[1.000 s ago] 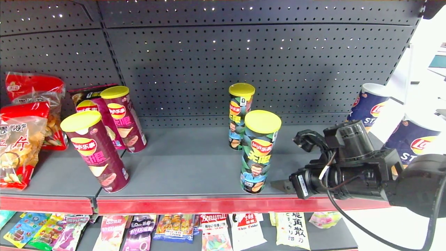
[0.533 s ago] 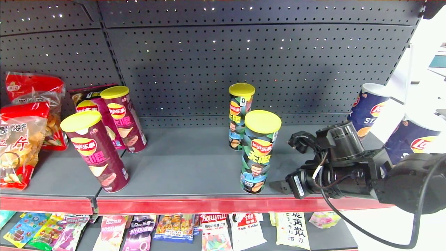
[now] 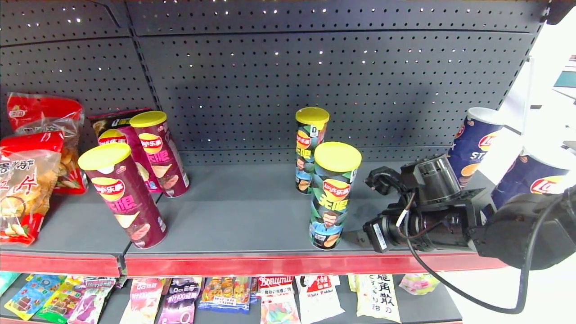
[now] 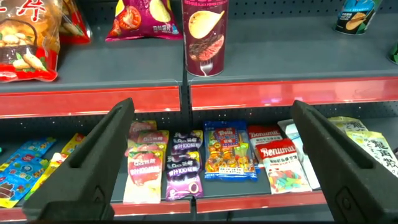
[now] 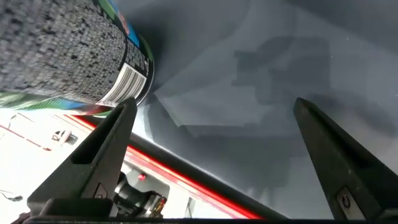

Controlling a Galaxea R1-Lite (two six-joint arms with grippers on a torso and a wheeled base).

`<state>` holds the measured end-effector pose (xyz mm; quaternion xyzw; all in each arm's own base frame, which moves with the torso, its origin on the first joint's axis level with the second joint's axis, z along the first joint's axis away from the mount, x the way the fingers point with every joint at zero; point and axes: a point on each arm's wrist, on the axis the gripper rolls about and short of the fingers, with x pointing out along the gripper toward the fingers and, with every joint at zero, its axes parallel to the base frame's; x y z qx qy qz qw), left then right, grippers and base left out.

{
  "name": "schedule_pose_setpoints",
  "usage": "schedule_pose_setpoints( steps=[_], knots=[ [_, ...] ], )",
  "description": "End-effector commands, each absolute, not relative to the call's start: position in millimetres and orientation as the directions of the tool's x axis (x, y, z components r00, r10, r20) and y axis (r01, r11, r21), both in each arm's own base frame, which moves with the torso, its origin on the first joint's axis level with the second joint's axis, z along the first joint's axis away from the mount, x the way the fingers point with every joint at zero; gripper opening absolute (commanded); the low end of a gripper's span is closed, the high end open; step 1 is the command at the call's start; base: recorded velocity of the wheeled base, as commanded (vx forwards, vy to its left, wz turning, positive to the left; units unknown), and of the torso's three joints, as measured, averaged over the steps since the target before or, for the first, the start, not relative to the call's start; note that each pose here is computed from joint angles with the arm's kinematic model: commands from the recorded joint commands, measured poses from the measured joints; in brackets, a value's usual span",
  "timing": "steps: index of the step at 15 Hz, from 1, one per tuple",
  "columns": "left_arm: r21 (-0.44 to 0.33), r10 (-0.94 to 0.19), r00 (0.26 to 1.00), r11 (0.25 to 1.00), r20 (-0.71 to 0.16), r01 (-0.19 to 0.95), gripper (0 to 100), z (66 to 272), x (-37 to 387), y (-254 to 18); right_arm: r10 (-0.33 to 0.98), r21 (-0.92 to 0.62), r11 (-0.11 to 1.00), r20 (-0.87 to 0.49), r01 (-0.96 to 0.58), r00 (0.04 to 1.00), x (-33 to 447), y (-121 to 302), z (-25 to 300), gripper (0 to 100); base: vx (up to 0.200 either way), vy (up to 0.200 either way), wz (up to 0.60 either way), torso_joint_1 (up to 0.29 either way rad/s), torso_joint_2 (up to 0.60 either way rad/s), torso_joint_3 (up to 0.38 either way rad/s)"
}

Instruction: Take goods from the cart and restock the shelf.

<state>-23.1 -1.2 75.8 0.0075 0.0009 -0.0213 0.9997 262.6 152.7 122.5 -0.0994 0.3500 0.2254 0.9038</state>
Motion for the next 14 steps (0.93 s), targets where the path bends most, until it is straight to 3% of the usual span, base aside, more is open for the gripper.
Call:
schedule_pose_setpoints(
  steps=[1, 14],
  knots=[
    [0.015, -0.041, 0.999, 0.999, -0.005, 0.041, 100, 75.3, -22.9, -1.2, 0.339, -0.022, 0.877, -0.680, -0.479, 0.650, 263.0, 153.9, 121.2, 100, 0.000, 0.000, 0.00, 0.000, 0.00, 0.000],
    [0.014, -0.043, 0.999, 0.999, -0.003, 0.043, 100, 75.7, -23.1, -1.2, 0.329, -0.061, 0.868, -0.672, -0.492, 0.664, 272.0, 160.4, 121.2, 100, 0.000, 0.000, 0.00, 0.000, 0.00, 0.000]
  ],
)
